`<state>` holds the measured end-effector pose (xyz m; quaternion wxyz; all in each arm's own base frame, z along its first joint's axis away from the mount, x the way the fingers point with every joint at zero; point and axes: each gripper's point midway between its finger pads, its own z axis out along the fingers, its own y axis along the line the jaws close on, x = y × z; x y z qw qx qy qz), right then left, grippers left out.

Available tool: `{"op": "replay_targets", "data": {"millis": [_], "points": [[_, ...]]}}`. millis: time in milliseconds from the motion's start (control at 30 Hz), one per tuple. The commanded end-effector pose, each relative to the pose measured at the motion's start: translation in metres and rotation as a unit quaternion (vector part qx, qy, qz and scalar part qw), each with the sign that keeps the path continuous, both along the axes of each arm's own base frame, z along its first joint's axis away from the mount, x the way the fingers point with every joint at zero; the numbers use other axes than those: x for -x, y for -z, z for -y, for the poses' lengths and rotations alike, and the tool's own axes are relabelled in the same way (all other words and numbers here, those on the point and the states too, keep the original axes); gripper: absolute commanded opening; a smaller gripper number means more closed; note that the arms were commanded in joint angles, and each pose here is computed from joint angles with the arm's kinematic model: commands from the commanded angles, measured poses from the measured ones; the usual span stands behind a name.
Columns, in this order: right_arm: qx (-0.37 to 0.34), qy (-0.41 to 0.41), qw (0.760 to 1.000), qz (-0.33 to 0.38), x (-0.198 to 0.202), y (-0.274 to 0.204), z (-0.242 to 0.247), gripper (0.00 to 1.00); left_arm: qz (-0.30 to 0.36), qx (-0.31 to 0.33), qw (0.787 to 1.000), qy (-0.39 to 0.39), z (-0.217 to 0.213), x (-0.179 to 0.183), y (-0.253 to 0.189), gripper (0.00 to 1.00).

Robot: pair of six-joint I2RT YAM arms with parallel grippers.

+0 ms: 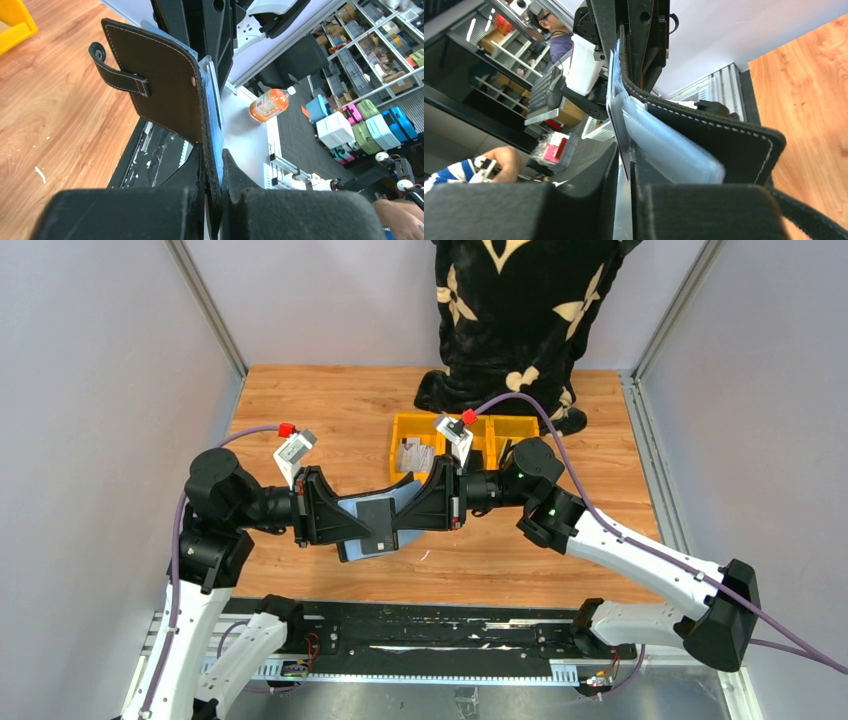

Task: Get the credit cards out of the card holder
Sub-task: Remove the credit card from the card holder.

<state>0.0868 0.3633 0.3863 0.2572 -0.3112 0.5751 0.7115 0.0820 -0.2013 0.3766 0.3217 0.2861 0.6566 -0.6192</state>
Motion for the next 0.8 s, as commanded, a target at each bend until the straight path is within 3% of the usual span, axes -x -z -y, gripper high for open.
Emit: {"op": "replay_targets", "data": {"millis": [0,33,233,767], "points": [[-0.008,0.002,1.0,0.017,0.001,-0.006,-0.003,0.07,0.023,0.005,1.0,0.001,-0.001,0.004,-0.011,0.04],[-0.009,0.005,1.0,0.019,0.001,-0.006,-0.002,0.01,0.022,0.004,1.0,0.004,-0.001,0.005,-0.011,0.06],[-0.009,0.035,0.999,0.012,-0.009,-0.005,0.01,0.0,0.026,0.006,0.999,0.022,-0.002,0.014,-0.012,0.19],[-0.014,0.054,0.998,-0.001,-0.016,0.0,0.018,0.0,0.032,0.017,0.999,0.041,-0.003,0.024,-0.02,0.16]]}}
